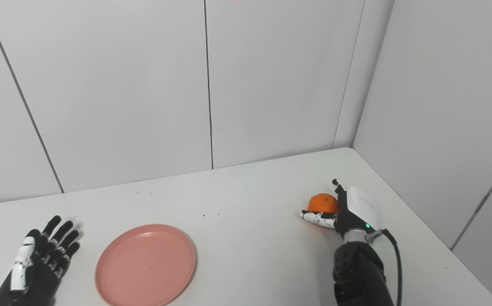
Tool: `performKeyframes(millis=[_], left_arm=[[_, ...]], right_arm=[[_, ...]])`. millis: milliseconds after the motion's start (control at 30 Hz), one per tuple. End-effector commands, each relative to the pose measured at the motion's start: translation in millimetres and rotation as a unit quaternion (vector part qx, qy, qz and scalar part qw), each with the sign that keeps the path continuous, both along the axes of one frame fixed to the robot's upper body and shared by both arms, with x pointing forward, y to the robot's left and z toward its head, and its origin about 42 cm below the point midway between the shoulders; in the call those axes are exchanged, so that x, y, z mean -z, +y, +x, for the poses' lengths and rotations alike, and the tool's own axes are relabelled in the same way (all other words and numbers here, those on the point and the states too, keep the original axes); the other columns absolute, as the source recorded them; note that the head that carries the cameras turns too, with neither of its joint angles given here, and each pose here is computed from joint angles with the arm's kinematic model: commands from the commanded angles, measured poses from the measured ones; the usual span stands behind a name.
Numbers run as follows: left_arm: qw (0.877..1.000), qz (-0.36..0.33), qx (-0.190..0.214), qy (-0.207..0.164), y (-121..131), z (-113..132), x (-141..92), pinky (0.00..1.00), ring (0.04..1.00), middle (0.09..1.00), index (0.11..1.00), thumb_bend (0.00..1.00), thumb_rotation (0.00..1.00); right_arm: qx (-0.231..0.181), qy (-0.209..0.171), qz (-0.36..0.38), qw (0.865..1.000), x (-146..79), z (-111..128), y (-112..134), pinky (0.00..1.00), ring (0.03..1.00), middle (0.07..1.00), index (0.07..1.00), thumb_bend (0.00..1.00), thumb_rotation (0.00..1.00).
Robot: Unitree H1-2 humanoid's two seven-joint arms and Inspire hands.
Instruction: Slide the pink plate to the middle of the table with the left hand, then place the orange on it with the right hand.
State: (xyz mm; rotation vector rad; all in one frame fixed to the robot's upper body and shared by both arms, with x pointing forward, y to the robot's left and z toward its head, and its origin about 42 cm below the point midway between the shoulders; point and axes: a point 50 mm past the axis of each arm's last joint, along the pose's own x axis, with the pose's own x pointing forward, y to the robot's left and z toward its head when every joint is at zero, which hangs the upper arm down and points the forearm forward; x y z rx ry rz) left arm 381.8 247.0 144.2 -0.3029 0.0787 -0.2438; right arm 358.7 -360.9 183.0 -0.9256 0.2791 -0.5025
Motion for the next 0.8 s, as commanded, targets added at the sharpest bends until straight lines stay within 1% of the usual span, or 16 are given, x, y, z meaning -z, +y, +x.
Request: performKeyframes(millis=[0,100,133,167,200,233,300,333,400,433,533,567,600,633,700,767], left_arm=[[0.999,0.004,-0.005,0.042,3,-6,12,0.99,0.957,0.951,0.944,0.30,1.00],[0.999,0.004,-0.003,0.042,3,-7,12,0.99,0.958,0.952,0.943,0.30,1.00],[0.999,0.004,-0.003,0.042,3,-7,12,0.99,0.958,0.953,0.944,0.30,1.00],[0.999,0.003,-0.003,0.042,3,-7,12,0.99,0.958,0.953,0.944,0.30,1.00],[0.999,0.002,-0.003,0.041,3,-7,12,0.99,0.959,0.954,0.946,0.30,1.00],[0.999,0.002,-0.002,0.041,3,-7,12,0.99,0.959,0.955,0.947,0.30,1.00],[0.999,0.001,-0.003,0.042,3,-7,12,0.99,0.960,0.955,0.949,0.30,1.00],[0.999,0.001,-0.002,0.043,3,-7,12,0.99,0.961,0.956,0.950,0.30,1.00],[0.999,0.001,-0.003,0.043,3,-7,12,0.99,0.962,0.957,0.950,0.30,1.00],[0.999,0.001,-0.004,0.043,3,-7,12,0.99,0.962,0.956,0.949,0.30,1.00],[0.999,-0.002,-0.002,0.041,3,-7,11,0.99,0.962,0.955,0.947,0.30,1.00],[0.999,-0.003,0.000,0.041,3,-6,11,1.00,0.966,0.959,0.951,0.30,1.00],[0.999,-0.002,0.000,0.041,3,-6,11,1.00,0.968,0.962,0.954,0.30,1.00],[0.999,-0.001,0.000,0.041,3,-7,11,1.00,0.967,0.961,0.953,0.30,1.00],[0.999,-0.002,0.001,0.040,3,-7,11,1.00,0.966,0.961,0.953,0.30,1.00],[0.999,-0.003,0.003,0.038,4,-7,12,1.00,0.965,0.960,0.952,0.30,1.00]], right_arm=[[-0.006,-0.016,-0.007,1.000,-16,9,1,0.62,0.777,0.818,0.846,0.95,0.45],[-0.003,-0.016,0.004,1.000,-15,12,1,0.59,0.749,0.787,0.836,0.95,0.43],[-0.002,-0.016,0.006,1.000,-15,12,1,0.54,0.691,0.737,0.834,0.95,0.42],[-0.001,-0.018,0.011,1.000,-15,13,0,0.52,0.671,0.720,0.834,0.94,0.42],[0.000,-0.019,0.015,1.000,-14,13,-1,0.39,0.504,0.582,0.817,0.94,0.40],[0.000,-0.016,0.012,1.000,-14,14,-2,0.44,0.555,0.634,0.790,0.94,0.40],[-0.002,-0.008,0.004,1.000,-13,16,-4,0.48,0.594,0.671,0.760,0.93,0.40],[-0.004,-0.005,0.000,1.000,-12,16,-5,0.48,0.589,0.661,0.713,0.92,0.38],[-0.007,-0.002,-0.006,1.000,-12,18,-7,0.44,0.544,0.615,0.644,0.90,0.33],[-0.008,-0.001,-0.007,1.000,-12,18,-7,0.41,0.520,0.599,0.606,0.89,0.28],[-0.013,0.000,-0.012,1.000,-13,19,-8,0.35,0.450,0.545,0.553,0.87,0.20],[-0.013,0.000,-0.012,1.000,-13,18,-8,0.36,0.457,0.547,0.544,0.86,0.18],[-0.014,-0.002,-0.011,1.000,-14,18,-8,0.34,0.438,0.529,0.516,0.70,0.16],[-0.016,-0.003,-0.009,1.000,-14,18,-8,0.33,0.406,0.496,0.501,0.61,0.15],[-0.018,-0.005,-0.004,1.000,-14,17,-9,0.30,0.361,0.447,0.489,0.54,0.14],[-0.019,-0.008,0.003,1.000,-15,17,-9,0.29,0.355,0.444,0.486,0.53,0.14]])
